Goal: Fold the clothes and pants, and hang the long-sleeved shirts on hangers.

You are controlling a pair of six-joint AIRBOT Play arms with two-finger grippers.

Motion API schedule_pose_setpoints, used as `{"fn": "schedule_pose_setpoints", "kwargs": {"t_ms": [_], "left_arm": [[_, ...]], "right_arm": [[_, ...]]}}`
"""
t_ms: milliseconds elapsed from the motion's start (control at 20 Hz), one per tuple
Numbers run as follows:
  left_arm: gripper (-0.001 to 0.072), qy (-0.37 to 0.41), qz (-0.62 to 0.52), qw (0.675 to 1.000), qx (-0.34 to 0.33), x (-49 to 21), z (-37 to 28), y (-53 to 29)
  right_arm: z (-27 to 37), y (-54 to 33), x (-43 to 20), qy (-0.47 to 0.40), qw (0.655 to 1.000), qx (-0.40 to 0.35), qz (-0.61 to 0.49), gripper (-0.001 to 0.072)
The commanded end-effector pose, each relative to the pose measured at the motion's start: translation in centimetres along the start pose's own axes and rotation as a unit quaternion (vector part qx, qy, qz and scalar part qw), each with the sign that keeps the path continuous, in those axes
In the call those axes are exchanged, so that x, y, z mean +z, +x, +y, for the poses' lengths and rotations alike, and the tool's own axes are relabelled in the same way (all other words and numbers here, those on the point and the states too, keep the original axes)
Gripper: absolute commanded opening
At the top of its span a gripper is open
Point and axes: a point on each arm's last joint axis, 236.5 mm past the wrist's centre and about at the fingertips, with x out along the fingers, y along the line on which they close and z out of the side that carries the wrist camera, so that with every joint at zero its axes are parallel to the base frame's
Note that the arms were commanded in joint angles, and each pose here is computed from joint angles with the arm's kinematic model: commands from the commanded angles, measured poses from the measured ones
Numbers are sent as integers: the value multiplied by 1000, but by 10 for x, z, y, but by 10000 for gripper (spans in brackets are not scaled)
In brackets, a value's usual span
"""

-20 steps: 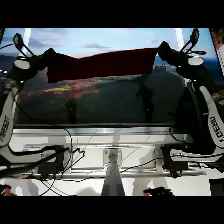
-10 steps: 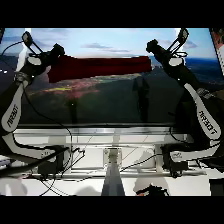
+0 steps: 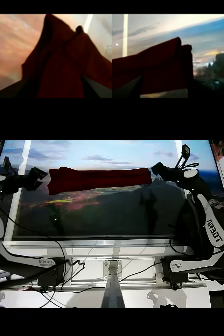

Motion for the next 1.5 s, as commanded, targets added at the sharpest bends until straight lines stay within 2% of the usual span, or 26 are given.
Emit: {"fn": "schedule_pose_setpoints", "kwargs": {"t_ms": [0,200,350,450,500,550,600,650,700,750,800,1000,1150,1300,1450], "left_arm": [[705,-27,53,998,-8,-18,27,7],[705,25,122,992,-26,-59,26,35],[694,74,111,987,-85,-64,-12,55],[684,104,84,986,-100,-60,-38,70],[573,110,70,987,-90,-58,-45,79],[400,120,60,988,-81,-58,-52,87],[179,130,56,987,-79,-60,-60,93],[18,141,57,985,-81,-65,-70,97],[15,153,59,983,-85,-69,-80,96],[14,168,60,980,-88,-71,-91,92],[13,195,62,975,-89,-72,-102,82],[13,315,105,937,-111,-94,-151,-1],[14,361,128,912,-144,-117,-188,-81],[13,417,113,895,-110,-128,-200,-139],[14,433,81,894,-81,-128,-206,-173]], "right_arm": [[-13,-10,-24,-7,998,6,62,597],[-12,-10,-27,-8,998,9,68,595],[-5,-9,-35,-21,996,17,84,590],[9,-6,-44,-58,993,29,94,590],[17,-3,-47,-75,992,34,95,590],[26,0,-50,-90,990,40,97,589],[36,2,-51,-104,989,46,96,587],[47,3,-50,-114,988,53,95,549],[59,3,-46,-125,986,60,91,408],[72,2,-39,-136,985,68,82,127],[85,1,-30,-147,984,76,72,17],[147,-4,-15,-184,975,114,47,10],[193,3,-46,-153,974,144,81,9],[243,18,-117,-160,960,175,146,10],[293,28,-221,-162,937,199,237,10]]}}
